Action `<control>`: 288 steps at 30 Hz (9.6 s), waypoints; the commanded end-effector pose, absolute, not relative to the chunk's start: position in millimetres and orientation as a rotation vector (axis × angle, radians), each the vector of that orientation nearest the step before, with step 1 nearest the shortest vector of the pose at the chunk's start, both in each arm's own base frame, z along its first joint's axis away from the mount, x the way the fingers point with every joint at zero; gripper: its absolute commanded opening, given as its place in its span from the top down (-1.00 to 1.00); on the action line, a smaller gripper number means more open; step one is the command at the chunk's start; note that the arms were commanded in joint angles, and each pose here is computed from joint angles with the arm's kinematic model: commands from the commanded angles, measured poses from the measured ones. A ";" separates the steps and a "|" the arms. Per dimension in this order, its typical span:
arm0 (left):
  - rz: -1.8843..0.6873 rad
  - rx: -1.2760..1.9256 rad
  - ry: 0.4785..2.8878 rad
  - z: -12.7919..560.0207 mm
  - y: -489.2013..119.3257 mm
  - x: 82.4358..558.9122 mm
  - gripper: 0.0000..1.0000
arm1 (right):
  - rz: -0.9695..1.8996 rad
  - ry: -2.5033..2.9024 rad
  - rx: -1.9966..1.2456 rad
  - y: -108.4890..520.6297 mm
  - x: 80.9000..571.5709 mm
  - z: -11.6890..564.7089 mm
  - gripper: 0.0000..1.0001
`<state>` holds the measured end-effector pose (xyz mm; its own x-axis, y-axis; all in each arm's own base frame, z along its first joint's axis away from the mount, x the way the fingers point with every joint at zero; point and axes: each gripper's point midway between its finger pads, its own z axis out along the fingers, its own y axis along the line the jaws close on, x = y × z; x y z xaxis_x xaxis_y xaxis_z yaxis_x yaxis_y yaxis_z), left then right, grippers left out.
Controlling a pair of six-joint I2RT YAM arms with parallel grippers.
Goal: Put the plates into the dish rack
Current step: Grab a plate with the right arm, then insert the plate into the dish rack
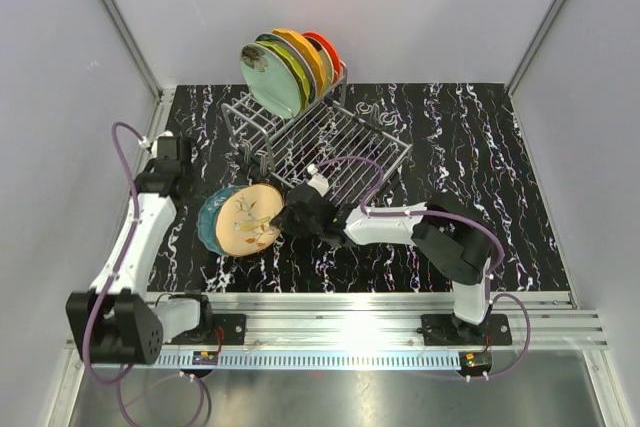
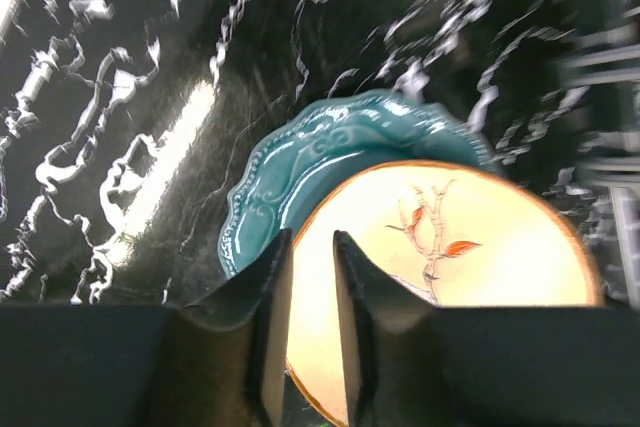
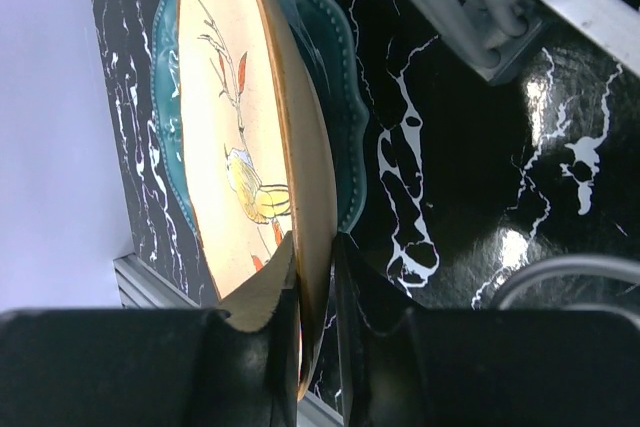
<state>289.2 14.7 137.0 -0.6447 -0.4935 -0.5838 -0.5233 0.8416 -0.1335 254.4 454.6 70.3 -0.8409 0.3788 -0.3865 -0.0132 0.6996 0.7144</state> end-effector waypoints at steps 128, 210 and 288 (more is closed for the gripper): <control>0.027 -0.647 1.995 215.1 7.7 262.1 -0.98 | 0.296 1.319 -0.568 363.8 388.9 484.0 1.00; -0.017 -0.608 2.025 211.0 -2.0 265.9 -0.98 | 0.072 1.063 -0.698 435.5 440.9 488.0 1.00; -0.049 -0.592 2.045 206.7 -8.2 267.6 -0.98 | 0.178 1.290 -0.691 447.9 445.8 367.3 0.99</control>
